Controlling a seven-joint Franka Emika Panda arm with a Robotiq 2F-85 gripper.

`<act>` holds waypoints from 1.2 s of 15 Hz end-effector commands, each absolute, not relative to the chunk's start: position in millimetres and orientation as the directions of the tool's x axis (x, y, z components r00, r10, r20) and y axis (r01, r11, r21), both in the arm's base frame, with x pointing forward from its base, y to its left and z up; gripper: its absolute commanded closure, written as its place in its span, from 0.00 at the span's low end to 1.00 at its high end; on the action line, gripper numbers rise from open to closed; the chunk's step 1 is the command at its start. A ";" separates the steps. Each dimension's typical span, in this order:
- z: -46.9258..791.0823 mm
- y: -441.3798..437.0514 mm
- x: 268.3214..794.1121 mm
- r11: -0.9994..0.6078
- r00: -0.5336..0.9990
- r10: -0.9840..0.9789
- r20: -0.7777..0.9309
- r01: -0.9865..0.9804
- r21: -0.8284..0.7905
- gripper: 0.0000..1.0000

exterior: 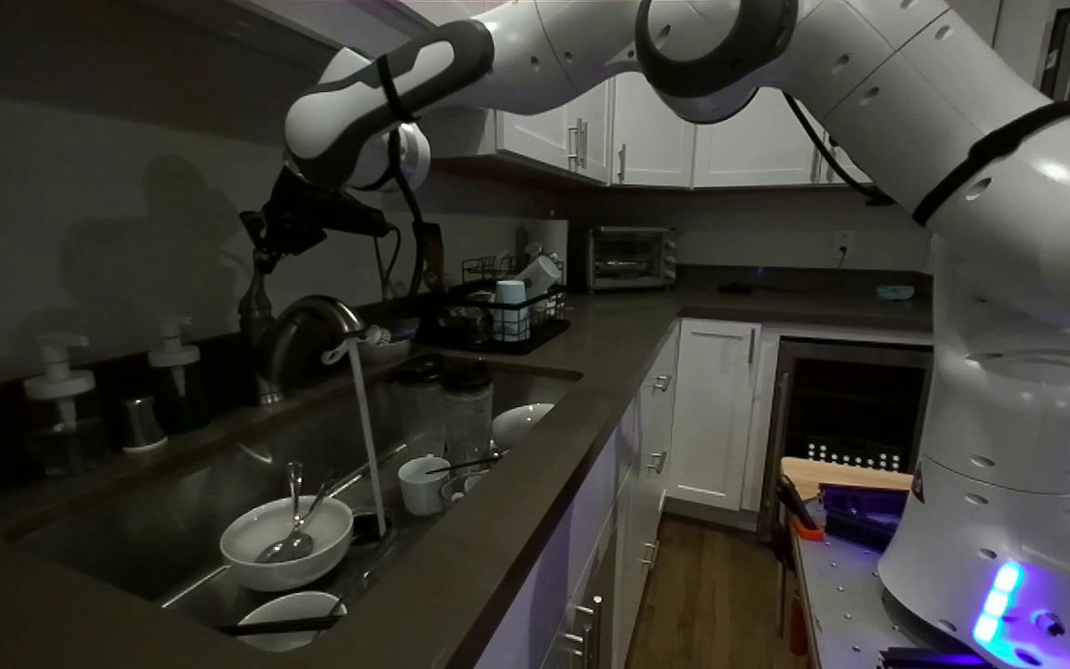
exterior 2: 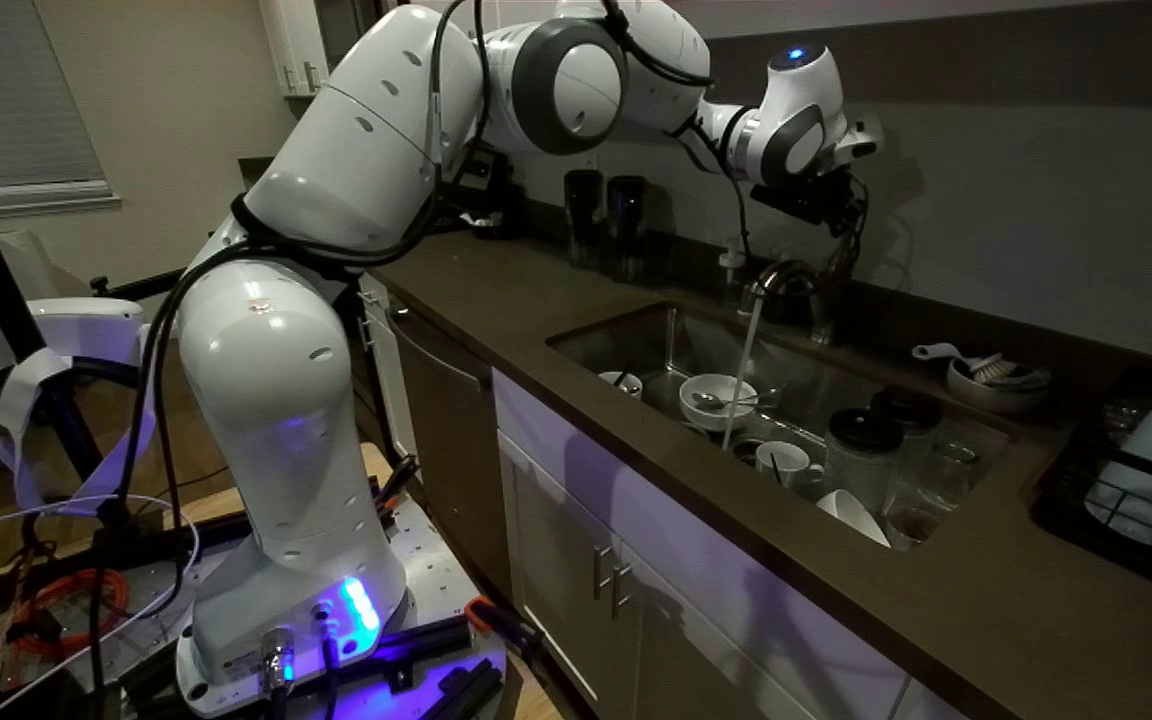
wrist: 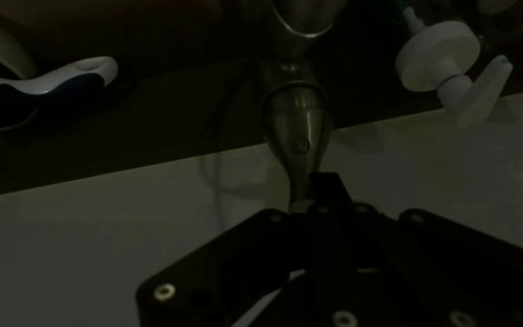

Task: Open the tap

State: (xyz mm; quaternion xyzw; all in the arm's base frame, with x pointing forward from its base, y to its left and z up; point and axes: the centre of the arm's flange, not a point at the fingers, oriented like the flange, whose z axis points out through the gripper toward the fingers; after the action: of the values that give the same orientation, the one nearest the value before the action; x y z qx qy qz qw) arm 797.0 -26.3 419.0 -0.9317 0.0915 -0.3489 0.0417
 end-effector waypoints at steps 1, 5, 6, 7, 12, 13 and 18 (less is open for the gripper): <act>423.2 -44.6 776.1 -0.974 0.704 -0.225 0.674 -0.160 -0.158 0.97; 420.2 -60.0 754.4 -0.970 0.664 -0.243 0.707 -0.179 -0.165 0.97; 421.5 -65.8 746.1 -0.968 0.650 -0.249 0.718 -0.186 -0.167 0.97; 423.2 -70.7 737.7 -0.967 0.640 -0.251 0.726 -0.190 -0.168 0.97; 430.6 -78.4 689.3 -0.971 0.707 -0.237 0.666 -0.191 -0.143 0.97; 433.7 -76.7 675.9 -0.973 0.724 -0.230 0.650 -0.190 -0.133 0.97; 451.8 -72.4 615.7 -0.977 0.805 -0.209 0.555 -0.195 -0.085 0.97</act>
State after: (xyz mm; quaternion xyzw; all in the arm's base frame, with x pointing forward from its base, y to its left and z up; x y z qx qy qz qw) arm 671.7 -73.6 432.5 -0.9353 0.1207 -0.3318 0.0225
